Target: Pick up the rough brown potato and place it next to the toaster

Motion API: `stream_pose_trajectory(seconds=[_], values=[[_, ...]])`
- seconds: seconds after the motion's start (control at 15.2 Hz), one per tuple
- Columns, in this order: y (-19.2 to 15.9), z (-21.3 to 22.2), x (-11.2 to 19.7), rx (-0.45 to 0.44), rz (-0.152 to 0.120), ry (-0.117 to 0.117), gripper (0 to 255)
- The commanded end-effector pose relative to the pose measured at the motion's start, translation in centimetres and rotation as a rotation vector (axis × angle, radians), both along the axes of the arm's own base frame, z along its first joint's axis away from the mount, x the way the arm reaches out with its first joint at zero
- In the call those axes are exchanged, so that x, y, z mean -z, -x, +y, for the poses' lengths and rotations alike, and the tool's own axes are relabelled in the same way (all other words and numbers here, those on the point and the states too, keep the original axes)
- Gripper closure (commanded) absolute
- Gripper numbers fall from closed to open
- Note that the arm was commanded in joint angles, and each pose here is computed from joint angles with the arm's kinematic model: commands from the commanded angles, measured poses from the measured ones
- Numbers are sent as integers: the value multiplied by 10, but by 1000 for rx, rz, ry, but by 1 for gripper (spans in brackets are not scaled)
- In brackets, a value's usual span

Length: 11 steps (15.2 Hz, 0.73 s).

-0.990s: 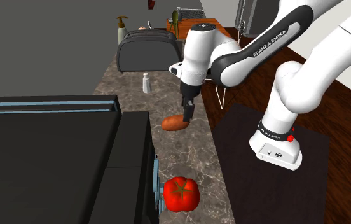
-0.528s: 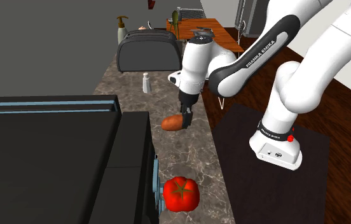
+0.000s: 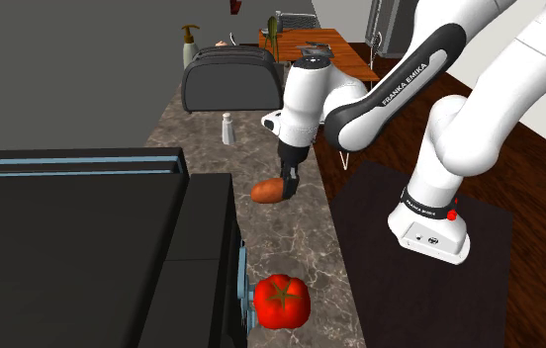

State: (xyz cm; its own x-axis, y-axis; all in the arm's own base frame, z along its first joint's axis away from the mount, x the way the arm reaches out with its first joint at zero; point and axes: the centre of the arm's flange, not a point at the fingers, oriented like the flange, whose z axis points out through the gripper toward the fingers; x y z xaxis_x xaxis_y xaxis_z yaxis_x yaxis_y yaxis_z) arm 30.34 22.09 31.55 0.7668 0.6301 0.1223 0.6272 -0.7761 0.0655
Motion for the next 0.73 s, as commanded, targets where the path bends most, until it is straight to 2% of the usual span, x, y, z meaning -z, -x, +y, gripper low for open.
stream_pose_trajectory(seconds=[0.0, 0.46, 0.66], values=[[0, 0, 0, 0, 0, 0, 255], [0, 0, 0, 0, 0, 0, 255], [0, 0, -16, 0, 0, 0, 255]])
